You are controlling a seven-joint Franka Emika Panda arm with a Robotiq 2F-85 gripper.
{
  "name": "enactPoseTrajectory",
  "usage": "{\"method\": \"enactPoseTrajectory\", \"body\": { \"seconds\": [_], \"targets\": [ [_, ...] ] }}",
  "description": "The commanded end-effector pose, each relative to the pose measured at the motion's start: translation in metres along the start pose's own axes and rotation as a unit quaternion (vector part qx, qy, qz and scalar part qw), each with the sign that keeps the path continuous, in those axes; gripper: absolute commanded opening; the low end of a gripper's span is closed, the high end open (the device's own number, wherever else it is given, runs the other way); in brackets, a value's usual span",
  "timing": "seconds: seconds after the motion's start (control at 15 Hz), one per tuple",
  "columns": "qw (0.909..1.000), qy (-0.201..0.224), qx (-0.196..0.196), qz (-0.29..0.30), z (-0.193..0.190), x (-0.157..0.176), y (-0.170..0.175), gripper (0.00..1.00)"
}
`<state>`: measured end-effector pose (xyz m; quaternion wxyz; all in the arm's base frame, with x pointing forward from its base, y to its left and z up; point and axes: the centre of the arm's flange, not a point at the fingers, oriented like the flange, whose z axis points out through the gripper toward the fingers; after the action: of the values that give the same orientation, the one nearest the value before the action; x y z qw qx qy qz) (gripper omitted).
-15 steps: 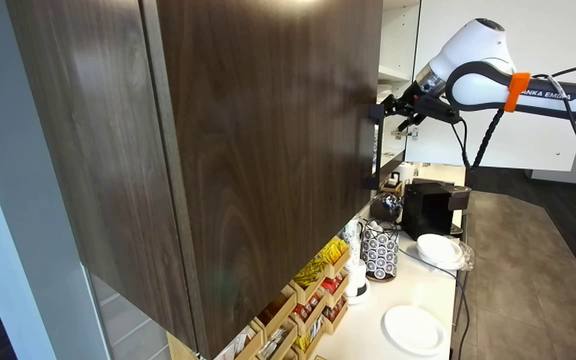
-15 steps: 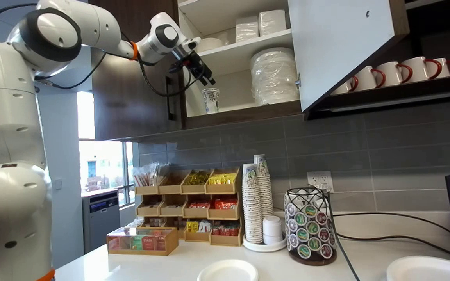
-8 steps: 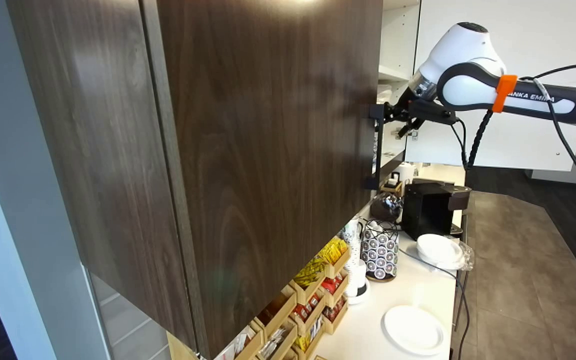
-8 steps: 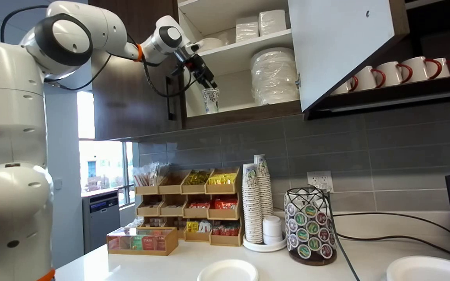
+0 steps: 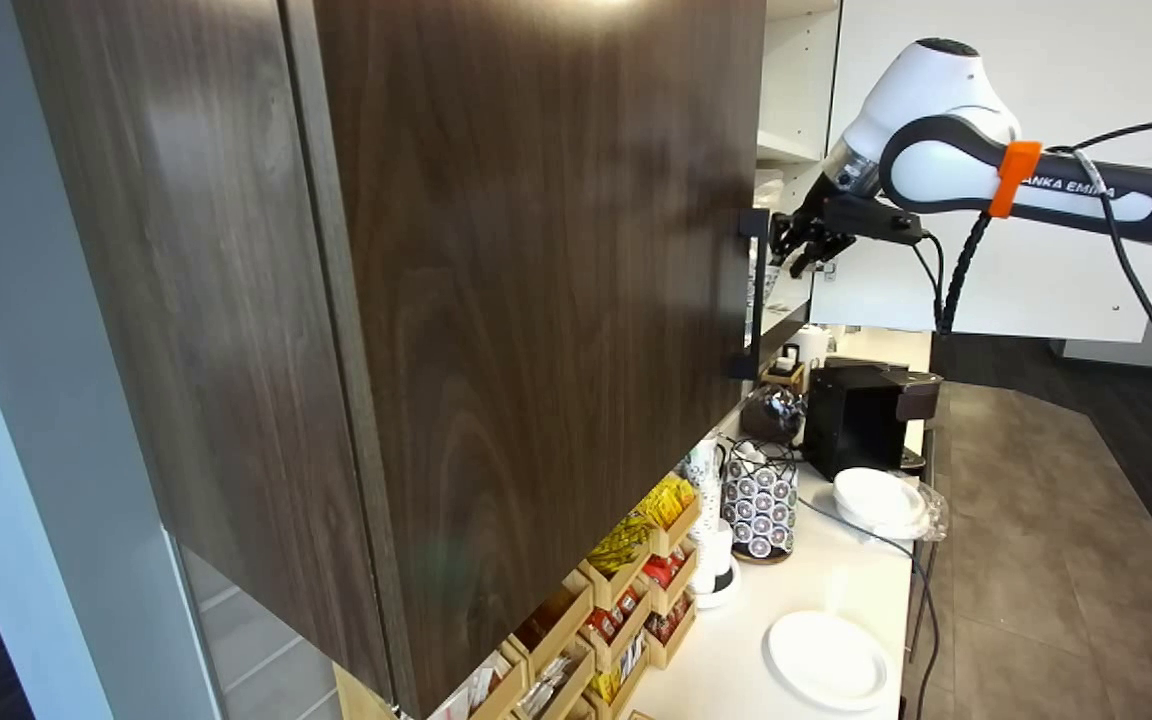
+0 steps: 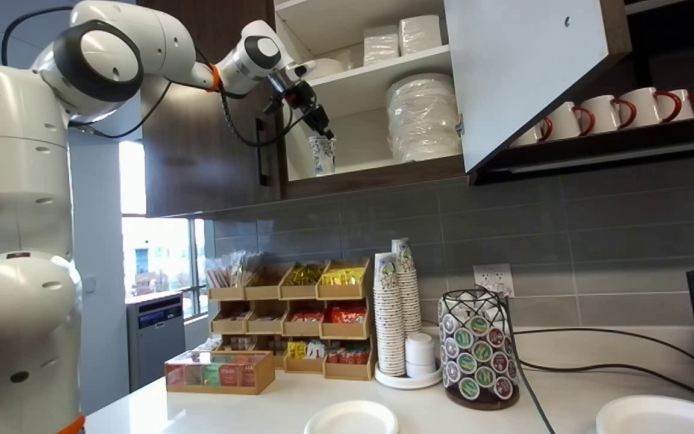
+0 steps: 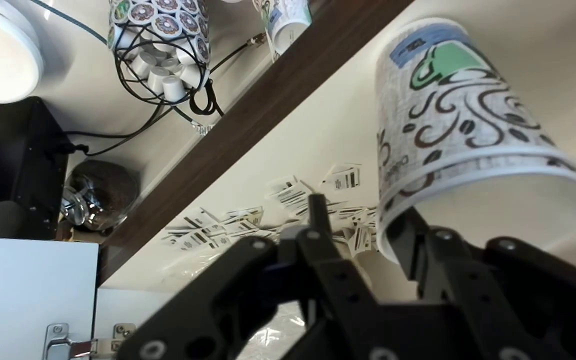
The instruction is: Remove the two coffee cups from the upper cabinet and put them on the counter then place the white plate on the bottom shelf of the upper cabinet
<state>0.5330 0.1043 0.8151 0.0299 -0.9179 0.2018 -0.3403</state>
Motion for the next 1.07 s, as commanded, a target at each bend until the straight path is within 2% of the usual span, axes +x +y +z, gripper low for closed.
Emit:
{"method": "enactPoseTrajectory", "body": {
  "seconds": [0.0,0.13,0.47,0.6,1.0],
  "targets": [
    [0.9994,-0.02,0.013,0.024,0.006,-0.002,-0.005,0.06],
    [0.9991,-0.027,0.016,0.03,0.011,-0.004,-0.007,0.0],
    [0.9964,-0.03,0.056,0.056,-0.008,0.005,0.007,0.01],
    [0.9953,-0.021,0.071,0.063,-0.025,0.009,0.02,0.01],
    [0.9958,0.027,0.071,0.052,-0.102,0.009,0.07,0.01]
  ]
}}
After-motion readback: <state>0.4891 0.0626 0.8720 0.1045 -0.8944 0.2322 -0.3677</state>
